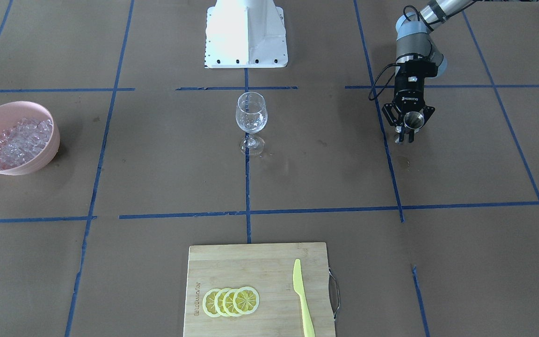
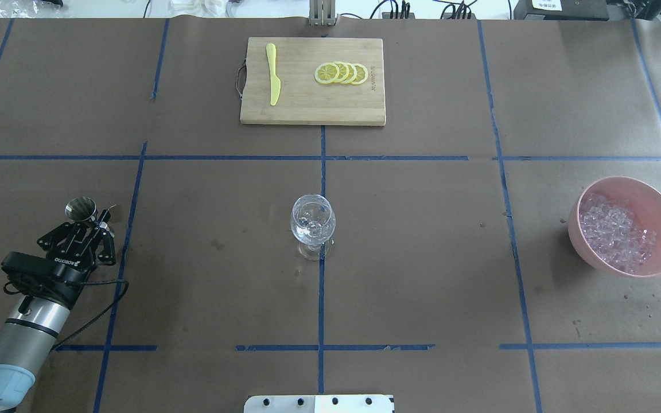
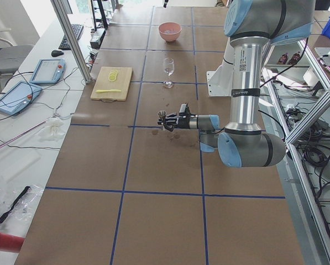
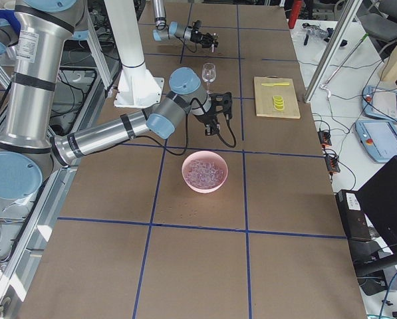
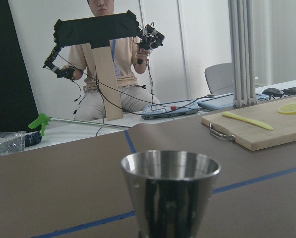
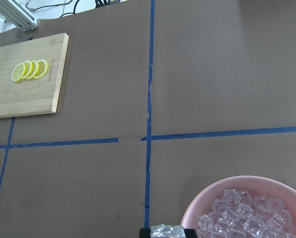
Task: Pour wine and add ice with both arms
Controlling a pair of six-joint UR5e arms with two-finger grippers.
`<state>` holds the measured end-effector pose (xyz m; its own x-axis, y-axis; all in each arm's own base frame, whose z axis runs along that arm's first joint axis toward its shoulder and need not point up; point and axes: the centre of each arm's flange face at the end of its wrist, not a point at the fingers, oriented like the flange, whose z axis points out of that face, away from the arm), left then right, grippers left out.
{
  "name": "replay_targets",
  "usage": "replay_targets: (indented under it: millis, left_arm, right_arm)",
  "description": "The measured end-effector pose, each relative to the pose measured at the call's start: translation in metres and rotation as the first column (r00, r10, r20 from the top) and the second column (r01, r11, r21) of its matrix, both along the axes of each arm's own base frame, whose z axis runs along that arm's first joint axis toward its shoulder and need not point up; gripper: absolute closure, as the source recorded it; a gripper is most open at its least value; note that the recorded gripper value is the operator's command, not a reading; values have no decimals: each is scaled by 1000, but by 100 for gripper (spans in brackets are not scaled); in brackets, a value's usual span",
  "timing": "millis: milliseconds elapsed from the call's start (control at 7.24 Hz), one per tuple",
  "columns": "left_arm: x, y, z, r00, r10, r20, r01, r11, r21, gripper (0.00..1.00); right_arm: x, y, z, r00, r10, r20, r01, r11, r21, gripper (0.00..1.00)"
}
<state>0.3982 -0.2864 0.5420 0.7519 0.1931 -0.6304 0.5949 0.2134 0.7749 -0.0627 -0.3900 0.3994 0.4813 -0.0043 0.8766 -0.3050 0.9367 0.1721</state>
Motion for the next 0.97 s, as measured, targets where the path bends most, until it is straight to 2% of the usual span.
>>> replay_targets:
  millis: [415,691,967]
  left_arm:
    - [1,0,0,994,18,-112,-22,999,-34,100]
    - [0,-1,1,988,13,-151,-21,999,-47,100]
    - [0,-1,2,988,19,-156,-27,998,-50,100]
  right_arm:
    - [0,0,0,1000,0,0,0,1000,0,100]
    - [-1,-2,-5,1000,1,6,-1,1000,8,100]
    - [-7,-14,-33,998,17,67,-18,1000,2,100]
